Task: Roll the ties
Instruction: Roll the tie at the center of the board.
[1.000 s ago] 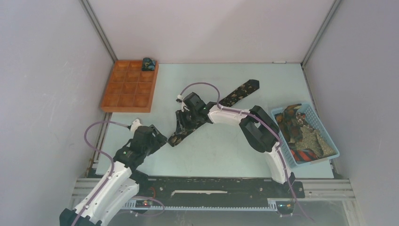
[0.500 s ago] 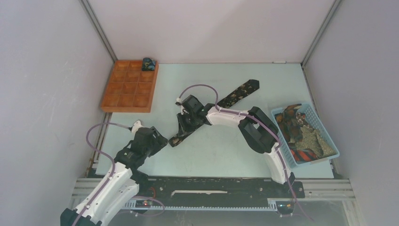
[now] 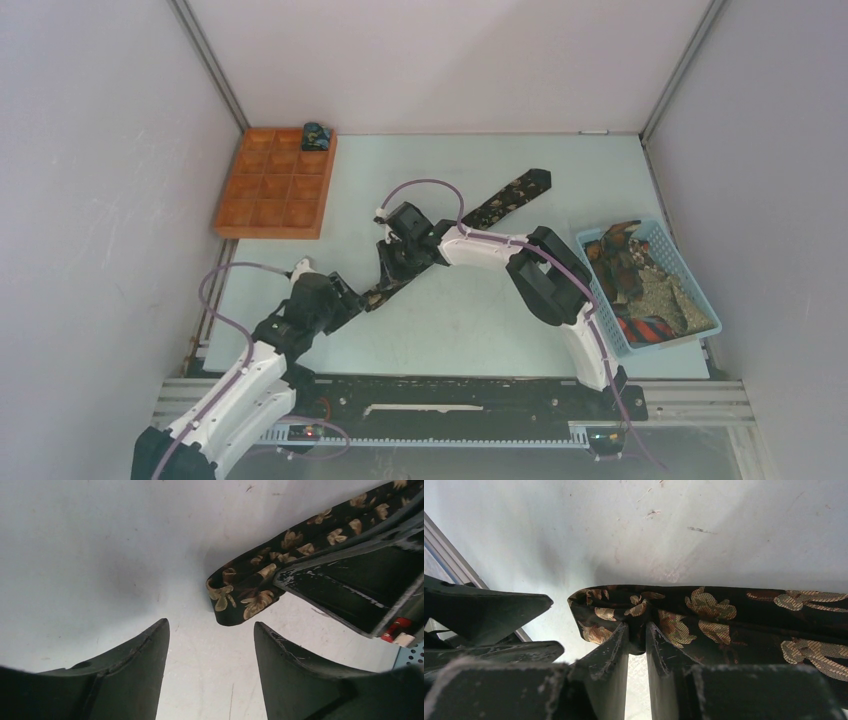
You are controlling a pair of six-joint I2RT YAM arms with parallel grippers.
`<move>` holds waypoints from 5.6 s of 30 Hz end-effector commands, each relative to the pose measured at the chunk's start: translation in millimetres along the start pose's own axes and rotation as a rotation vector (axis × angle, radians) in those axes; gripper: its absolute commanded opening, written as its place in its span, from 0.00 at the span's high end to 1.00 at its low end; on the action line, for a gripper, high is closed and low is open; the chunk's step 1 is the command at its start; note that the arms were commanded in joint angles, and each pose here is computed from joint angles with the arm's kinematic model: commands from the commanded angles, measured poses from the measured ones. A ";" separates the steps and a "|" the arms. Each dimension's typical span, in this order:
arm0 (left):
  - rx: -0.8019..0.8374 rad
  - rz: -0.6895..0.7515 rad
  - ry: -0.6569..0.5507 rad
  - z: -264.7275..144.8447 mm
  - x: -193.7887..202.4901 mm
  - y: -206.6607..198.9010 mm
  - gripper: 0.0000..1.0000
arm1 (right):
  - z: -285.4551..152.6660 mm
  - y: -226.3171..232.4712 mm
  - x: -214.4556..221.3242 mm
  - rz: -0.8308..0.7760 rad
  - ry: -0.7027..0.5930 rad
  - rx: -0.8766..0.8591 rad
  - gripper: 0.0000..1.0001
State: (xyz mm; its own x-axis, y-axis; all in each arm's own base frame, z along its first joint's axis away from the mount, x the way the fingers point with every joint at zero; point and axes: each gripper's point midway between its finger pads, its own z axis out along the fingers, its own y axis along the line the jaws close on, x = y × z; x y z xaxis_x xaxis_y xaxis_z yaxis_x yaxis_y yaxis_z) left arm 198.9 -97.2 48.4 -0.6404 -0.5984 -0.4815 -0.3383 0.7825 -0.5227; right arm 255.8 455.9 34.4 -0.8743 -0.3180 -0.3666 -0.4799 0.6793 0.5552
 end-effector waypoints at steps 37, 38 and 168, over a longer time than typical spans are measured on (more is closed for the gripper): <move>0.057 -0.294 -0.006 36.3 8.5 -9.3 0.49 | 15.0 -15.9 11.3 -0.002 0.012 0.005 0.81; 0.054 -0.292 -0.003 37.0 9.5 -8.5 0.49 | 14.8 -16.3 10.8 -0.002 0.010 0.006 0.81; 0.008 -0.061 0.165 35.4 3.6 -48.8 1.00 | -16.0 30.5 -11.2 -0.071 -0.059 -0.073 0.92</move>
State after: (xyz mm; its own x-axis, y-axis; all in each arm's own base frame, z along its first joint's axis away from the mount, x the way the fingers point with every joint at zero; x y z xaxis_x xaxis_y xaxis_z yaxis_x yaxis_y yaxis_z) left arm 231.5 -138.9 45.1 -0.7137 -0.6280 -0.3104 -0.4030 0.7305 -0.5514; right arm 238.7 470.2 21.8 -0.8593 -0.3622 -0.3611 -0.5111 0.6345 0.5798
